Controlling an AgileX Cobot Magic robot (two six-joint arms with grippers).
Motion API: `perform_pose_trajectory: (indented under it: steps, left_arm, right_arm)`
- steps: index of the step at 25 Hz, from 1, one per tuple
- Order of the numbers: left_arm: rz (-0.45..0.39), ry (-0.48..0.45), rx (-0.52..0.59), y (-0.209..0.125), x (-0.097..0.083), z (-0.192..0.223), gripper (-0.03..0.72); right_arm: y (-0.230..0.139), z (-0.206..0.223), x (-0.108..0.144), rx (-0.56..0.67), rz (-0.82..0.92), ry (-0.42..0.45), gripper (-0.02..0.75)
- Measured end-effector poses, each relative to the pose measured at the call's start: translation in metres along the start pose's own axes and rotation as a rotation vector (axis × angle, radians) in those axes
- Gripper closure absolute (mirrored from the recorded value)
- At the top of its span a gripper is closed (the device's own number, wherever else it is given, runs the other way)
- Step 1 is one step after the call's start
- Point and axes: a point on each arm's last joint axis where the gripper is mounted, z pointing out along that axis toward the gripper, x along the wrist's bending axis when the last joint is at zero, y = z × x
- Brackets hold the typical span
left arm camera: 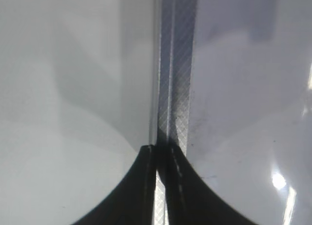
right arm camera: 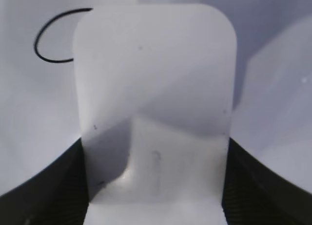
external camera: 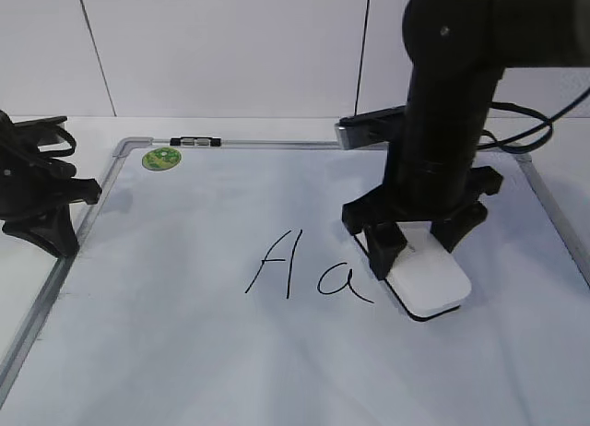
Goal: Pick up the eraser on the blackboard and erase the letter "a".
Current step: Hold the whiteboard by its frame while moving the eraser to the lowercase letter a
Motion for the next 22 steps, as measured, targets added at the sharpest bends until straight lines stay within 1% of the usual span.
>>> perform_pose_trajectory:
  steps: [3,6,17,22]
  left_arm:
    - [0.0,0.0,0.0,0.0,0.0,0.0,0.672]
    - [0.0,0.0,0.0,0.0,0.0,0.0,0.672]
    - [0.001,0.0,0.0,0.0,0.0,0.0,0.672]
    - [0.001,0.0,0.0,0.0,0.0,0.0,0.672]
  right_arm:
    - [0.01,0.002,0.013,-0.012,-0.032,0.0,0.204]
    - [0.016,0.01,0.017,0.0,-0.041,-0.001,0.204]
    - [0.022,0.032,0.018,0.056,-0.043,-0.015,0.204]
    - [0.023,0.034,0.018,0.058,-0.043,-0.015,0.204]
